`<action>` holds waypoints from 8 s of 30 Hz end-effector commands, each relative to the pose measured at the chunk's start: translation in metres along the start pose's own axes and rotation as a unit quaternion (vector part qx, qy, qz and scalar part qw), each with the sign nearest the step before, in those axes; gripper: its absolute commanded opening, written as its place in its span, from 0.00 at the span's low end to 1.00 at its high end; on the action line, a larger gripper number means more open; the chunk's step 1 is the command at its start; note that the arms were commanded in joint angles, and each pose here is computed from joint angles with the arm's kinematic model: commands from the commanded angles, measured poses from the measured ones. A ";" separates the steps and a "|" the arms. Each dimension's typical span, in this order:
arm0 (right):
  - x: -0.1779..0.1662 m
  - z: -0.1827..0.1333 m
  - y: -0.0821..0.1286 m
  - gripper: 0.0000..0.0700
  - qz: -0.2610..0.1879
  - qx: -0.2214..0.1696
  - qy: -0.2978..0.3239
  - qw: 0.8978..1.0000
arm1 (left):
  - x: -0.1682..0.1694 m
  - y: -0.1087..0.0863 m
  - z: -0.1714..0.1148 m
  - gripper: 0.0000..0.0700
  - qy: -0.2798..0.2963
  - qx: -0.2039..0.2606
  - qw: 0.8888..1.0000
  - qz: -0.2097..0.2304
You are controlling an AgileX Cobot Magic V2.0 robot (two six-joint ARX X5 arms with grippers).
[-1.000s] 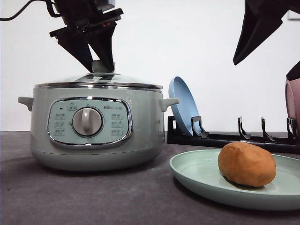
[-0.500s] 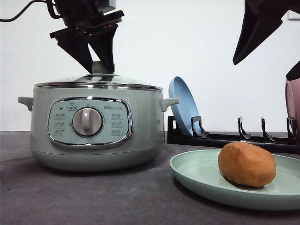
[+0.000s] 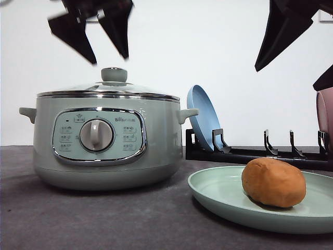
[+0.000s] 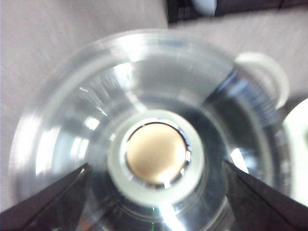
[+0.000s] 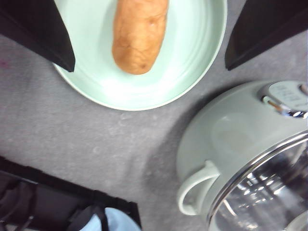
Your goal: Transfer potato from steamer to green plate
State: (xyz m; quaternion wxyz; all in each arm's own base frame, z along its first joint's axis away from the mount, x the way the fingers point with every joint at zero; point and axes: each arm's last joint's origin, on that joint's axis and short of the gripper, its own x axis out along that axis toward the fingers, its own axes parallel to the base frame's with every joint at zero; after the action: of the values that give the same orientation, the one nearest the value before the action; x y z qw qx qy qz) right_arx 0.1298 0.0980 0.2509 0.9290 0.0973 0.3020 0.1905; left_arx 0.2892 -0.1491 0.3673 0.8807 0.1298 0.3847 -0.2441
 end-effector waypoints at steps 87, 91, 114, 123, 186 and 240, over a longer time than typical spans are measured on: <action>-0.002 -0.002 0.010 0.00 0.136 -0.006 0.064 0.989 | -0.070 0.028 -0.269 0.00 -0.337 -0.108 0.881 0.315; -0.002 -0.002 0.010 0.00 0.136 -0.006 0.064 0.989 | -0.050 0.026 -0.288 0.00 -0.323 -0.113 0.886 0.313; -0.002 -0.002 0.010 0.00 0.136 -0.006 0.064 0.989 | -0.006 0.022 -0.332 0.00 -0.265 -0.129 0.908 0.298; -0.002 -0.002 0.010 0.00 0.136 -0.006 0.064 0.989 | -0.006 0.022 -0.331 0.00 -0.267 -0.130 0.907 0.298; -0.034 -0.068 -0.096 0.00 -0.150 -0.102 -0.296 0.938 | -0.006 0.022 -0.331 0.00 -0.267 -0.130 0.907 0.298; -0.013 -0.093 -0.107 0.00 -0.151 -0.066 -0.233 0.958 | -0.006 0.022 -0.331 0.00 -0.268 -0.130 0.907 0.298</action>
State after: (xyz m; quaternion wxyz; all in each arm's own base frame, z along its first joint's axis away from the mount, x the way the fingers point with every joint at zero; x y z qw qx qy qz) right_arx 0.0958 0.0010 0.1530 0.9960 0.0254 0.0759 0.0398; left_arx 0.0930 0.0091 0.1577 0.9928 0.0538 0.0924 0.0533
